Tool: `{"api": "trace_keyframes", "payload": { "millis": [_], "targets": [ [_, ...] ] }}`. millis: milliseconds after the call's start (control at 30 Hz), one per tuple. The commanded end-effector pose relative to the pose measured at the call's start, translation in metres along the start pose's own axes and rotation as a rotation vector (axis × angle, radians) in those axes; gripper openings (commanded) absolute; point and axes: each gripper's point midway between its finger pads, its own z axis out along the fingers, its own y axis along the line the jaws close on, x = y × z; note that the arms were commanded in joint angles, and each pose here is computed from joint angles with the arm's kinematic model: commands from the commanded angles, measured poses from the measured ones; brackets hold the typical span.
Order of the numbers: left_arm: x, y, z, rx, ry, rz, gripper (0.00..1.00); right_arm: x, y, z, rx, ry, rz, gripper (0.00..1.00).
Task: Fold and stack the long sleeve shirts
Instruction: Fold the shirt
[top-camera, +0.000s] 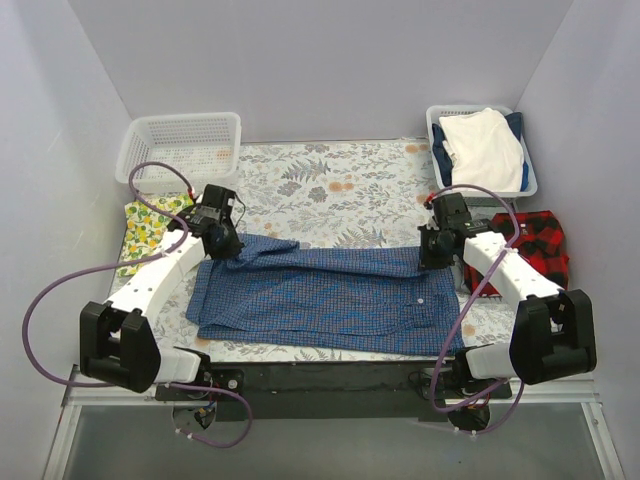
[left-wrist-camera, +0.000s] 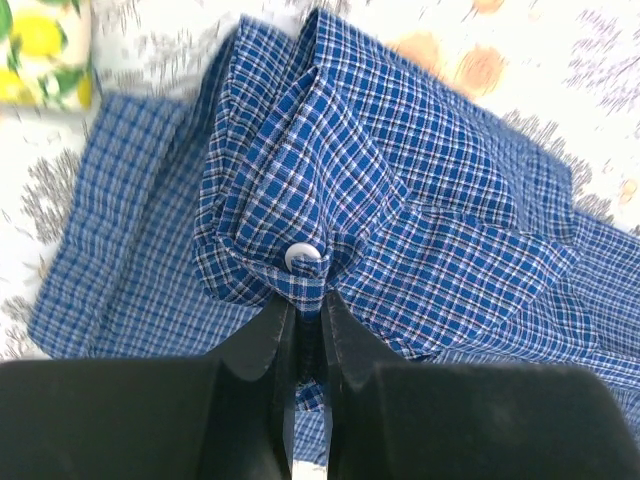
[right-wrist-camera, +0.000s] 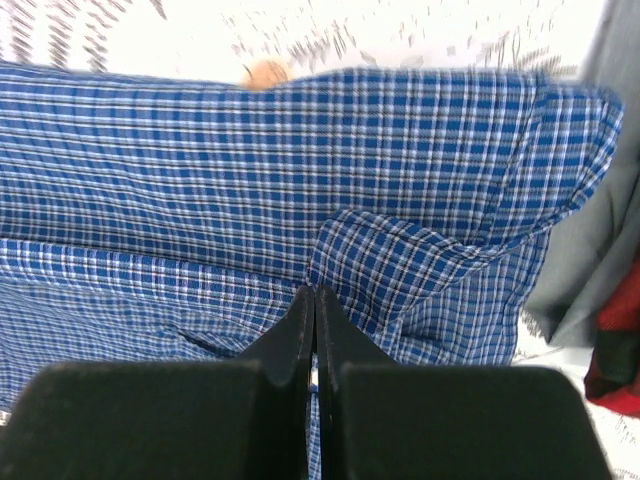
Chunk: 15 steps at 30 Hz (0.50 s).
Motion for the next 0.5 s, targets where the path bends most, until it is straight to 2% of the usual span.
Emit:
{"api": "trace_keyframes", "payload": {
  "millis": [0,133,267,300,333,367,400,433,467],
  "targets": [
    [0.027,0.014,-0.008,-0.014,0.050,-0.061,0.00,0.021,-0.011,-0.002,0.050,0.045,0.029,0.01],
    [0.054,0.023,-0.001,-0.034,0.122,-0.084,0.00,0.036,-0.011,0.000,0.038,0.076,0.031,0.01],
    [0.067,0.028,0.005,-0.070,0.167,-0.112,0.07,0.051,-0.008,-0.001,0.007,0.103,0.034,0.02],
    [0.071,0.032,0.005,-0.092,0.183,-0.112,0.13,0.053,-0.007,-0.003,0.001,0.108,0.035,0.07],
    [0.072,0.035,0.004,-0.107,0.188,-0.116,0.18,0.053,-0.006,-0.006,-0.004,0.098,0.037,0.25],
    [0.072,0.036,0.004,-0.115,0.186,-0.122,0.21,0.054,-0.006,-0.007,-0.007,0.094,0.041,0.32],
    [0.070,0.036,0.004,-0.117,0.176,-0.123,0.29,0.057,-0.008,-0.009,0.004,0.098,0.045,0.36],
    [0.068,0.037,0.003,-0.123,0.165,-0.126,0.37,0.055,-0.008,-0.013,0.003,0.075,0.046,0.44],
    [0.063,0.037,0.002,-0.127,0.149,-0.134,0.43,0.053,-0.009,-0.015,0.008,0.062,0.052,0.47]
  ]
}}
